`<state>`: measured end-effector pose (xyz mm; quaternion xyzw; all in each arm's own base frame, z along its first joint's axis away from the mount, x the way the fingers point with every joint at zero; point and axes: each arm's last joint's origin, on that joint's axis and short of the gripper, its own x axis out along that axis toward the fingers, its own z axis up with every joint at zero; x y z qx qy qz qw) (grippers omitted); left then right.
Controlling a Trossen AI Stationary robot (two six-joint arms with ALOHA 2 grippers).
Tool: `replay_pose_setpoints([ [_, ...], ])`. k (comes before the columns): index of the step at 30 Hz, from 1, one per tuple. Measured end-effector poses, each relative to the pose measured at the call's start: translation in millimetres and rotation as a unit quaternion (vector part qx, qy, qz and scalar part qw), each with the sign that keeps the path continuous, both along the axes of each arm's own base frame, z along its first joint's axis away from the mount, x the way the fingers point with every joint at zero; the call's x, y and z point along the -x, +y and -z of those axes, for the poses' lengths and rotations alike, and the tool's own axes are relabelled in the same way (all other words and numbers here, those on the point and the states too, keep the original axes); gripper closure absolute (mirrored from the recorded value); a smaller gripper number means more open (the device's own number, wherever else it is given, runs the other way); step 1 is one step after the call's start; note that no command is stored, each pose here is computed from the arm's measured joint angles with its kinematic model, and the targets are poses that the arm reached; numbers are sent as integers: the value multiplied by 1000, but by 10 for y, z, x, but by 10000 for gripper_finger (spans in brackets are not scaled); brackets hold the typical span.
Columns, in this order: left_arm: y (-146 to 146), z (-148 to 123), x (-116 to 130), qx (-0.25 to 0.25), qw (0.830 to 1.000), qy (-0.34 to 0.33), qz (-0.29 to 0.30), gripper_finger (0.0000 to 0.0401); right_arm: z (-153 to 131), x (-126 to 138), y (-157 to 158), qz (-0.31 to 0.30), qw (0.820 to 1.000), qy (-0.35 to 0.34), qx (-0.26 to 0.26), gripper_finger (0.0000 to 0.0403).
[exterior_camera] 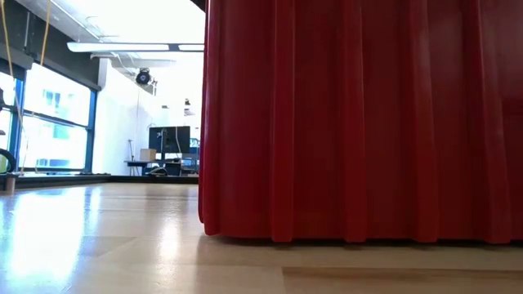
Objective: Pick and place slides into bin
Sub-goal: Put the black slide into the red container
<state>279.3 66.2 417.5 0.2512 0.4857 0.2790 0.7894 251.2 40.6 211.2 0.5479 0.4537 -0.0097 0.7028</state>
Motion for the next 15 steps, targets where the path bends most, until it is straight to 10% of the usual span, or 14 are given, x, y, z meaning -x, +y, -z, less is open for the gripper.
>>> replay_pose_setpoints([
  [15, -4, 7, 7, 3, 1000, 5, 1, 48, -63, 109, -12, 3, 1000, 19, -8, 190],
])
